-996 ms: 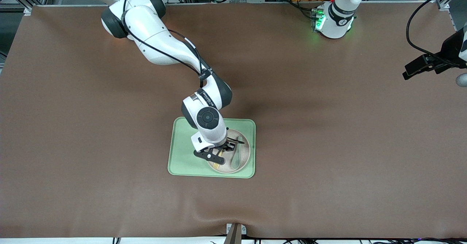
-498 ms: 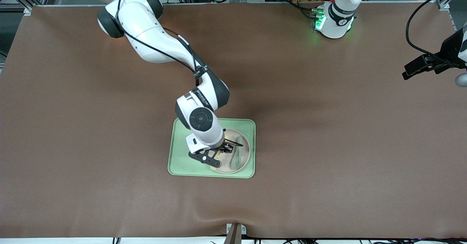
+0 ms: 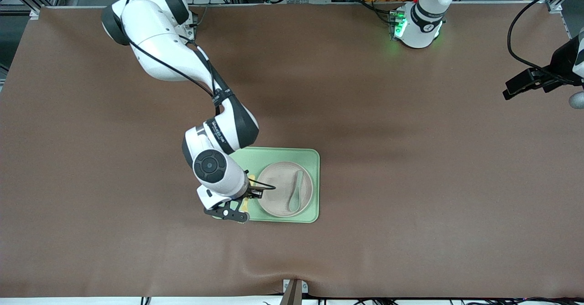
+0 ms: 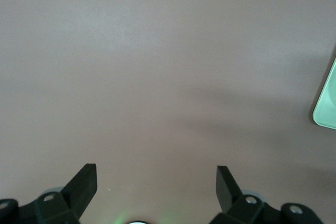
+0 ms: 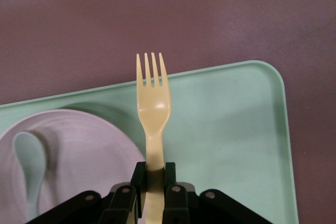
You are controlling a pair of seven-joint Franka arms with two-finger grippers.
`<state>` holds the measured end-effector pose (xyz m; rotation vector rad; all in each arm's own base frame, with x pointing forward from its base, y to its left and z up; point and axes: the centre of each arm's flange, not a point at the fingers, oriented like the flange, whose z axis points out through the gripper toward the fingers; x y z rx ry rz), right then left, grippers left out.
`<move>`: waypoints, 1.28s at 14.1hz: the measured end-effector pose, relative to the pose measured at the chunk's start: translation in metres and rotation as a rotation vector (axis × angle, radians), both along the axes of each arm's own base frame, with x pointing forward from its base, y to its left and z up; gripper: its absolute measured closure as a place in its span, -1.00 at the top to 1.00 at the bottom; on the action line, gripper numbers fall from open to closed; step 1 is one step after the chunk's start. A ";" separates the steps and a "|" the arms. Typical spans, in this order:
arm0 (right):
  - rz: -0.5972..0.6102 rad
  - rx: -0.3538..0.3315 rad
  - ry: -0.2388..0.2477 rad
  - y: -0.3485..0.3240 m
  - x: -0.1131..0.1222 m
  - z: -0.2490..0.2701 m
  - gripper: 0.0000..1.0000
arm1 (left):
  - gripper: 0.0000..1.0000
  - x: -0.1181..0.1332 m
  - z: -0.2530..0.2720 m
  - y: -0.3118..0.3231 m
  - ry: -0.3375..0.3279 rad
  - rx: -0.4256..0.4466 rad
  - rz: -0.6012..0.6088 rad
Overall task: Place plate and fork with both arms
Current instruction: 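Lift the fork with the right gripper and move it beside the plate, then lower the fork onto the tray and open the right gripper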
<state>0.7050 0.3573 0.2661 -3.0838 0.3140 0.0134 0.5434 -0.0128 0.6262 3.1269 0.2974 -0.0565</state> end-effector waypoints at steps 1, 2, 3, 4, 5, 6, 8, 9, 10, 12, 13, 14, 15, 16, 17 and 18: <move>0.013 -0.010 0.012 -0.006 -0.001 -0.008 -0.65 | 1.00 0.000 -0.001 0.000 0.001 0.000 0.000; 0.023 -0.015 0.015 -0.014 -0.002 -0.015 -0.65 | 1.00 0.000 -0.001 0.000 0.003 0.000 0.000; 0.031 -0.014 0.009 -0.023 -0.003 -0.023 -0.65 | 1.00 0.000 -0.002 -0.001 0.005 0.000 -0.001; 0.039 -0.013 0.002 -0.034 -0.005 -0.031 -0.65 | 1.00 0.001 -0.004 -0.001 0.007 0.000 -0.002; 0.047 -0.012 -0.001 -0.043 -0.010 -0.039 -0.65 | 1.00 0.001 -0.005 -0.001 0.009 0.001 -0.002; 0.049 -0.013 0.000 -0.051 -0.017 -0.045 -0.65 | 1.00 0.002 -0.005 -0.001 0.010 0.001 -0.002; 0.052 -0.020 0.013 -0.060 -0.029 -0.053 -0.65 | 1.00 0.002 -0.006 -0.002 0.010 0.001 -0.003; 0.054 -0.021 0.018 -0.060 -0.034 -0.056 -0.65 | 1.00 0.002 -0.006 -0.002 0.011 0.001 -0.003; 0.056 -0.018 0.015 -0.059 -0.037 -0.059 -0.65 | 1.00 0.002 -0.006 -0.003 0.011 0.001 -0.006; 0.063 -0.009 0.003 -0.052 -0.044 -0.068 -0.65 | 1.00 0.001 -0.007 -0.007 0.013 0.001 -0.012; 0.065 -0.006 0.001 -0.049 -0.047 -0.070 -0.65 | 1.00 0.001 -0.007 -0.008 0.014 0.001 -0.014; 0.065 -0.006 0.002 -0.048 -0.049 -0.072 -0.65 | 1.00 0.001 -0.008 -0.008 0.015 0.001 -0.015; 0.064 -0.006 0.002 -0.048 -0.049 -0.072 -0.65 | 1.00 0.001 -0.008 -0.008 0.015 0.001 -0.015; 0.064 -0.006 0.002 -0.049 -0.049 -0.072 -0.55 | 1.00 0.001 -0.008 -0.008 0.015 0.001 -0.015; 0.064 -0.006 0.002 -0.049 -0.049 -0.072 -0.39 | 1.00 0.001 -0.008 -0.008 0.015 0.001 -0.015; 0.064 -0.006 0.001 -0.049 -0.049 -0.072 -0.16 | 1.00 0.002 -0.009 -0.008 0.016 0.001 -0.015</move>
